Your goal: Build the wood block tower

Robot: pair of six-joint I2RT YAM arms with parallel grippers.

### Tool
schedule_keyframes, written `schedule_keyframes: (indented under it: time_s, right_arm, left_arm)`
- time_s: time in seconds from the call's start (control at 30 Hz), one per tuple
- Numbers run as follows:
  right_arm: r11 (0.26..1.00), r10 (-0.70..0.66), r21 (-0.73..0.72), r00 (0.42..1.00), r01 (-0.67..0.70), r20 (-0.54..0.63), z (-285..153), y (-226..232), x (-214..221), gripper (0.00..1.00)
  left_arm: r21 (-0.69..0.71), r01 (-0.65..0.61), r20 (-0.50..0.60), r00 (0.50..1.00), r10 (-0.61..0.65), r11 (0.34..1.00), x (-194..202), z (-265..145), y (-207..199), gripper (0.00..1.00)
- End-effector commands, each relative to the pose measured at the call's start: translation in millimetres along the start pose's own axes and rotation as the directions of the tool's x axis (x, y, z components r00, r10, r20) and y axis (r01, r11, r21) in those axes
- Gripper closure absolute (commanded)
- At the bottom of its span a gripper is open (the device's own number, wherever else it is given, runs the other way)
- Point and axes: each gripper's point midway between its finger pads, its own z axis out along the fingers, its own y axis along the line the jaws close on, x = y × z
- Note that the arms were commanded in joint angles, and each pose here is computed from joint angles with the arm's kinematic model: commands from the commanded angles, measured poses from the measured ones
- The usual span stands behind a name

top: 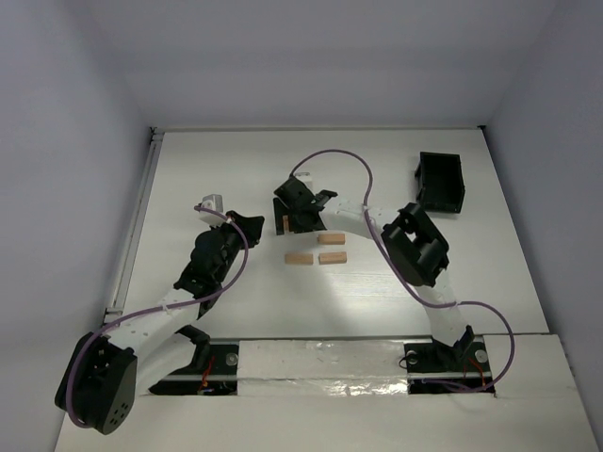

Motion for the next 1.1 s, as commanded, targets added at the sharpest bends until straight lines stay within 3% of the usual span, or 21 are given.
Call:
schedule_keyframes:
  time_s: [0.0,0.37,0.63,1.07]
  right_arm:
    - [1.000,0.012,-0.012,0.999,-0.012,0.031,-2.3,11.8,-12.9,0.01]
    - [1.000,0.024,0.009,0.999,-0.024,0.048,7.8,12.8,-16.6,0.02]
    - [0.999,0.041,-0.001,0.998,-0.041,0.042,0.7,5.8,-6.4,0.27]
    - [0.996,0.073,-0.050,0.995,-0.070,0.061,-41.1,17.0,5.6,0.27]
  left_arm:
    - [0.058,0.013,0.055,0.998,-0.016,0.998,-21.8,4.0,-19.9,0.89]
    - [0.059,0.013,0.054,0.998,-0.016,0.998,-21.8,3.7,-20.2,0.89]
    - [0.063,0.013,0.056,0.998,-0.017,0.998,-22.8,3.1,-21.3,0.89]
    - [0.072,0.014,0.048,0.999,-0.018,0.997,-21.3,3.7,-23.1,0.89]
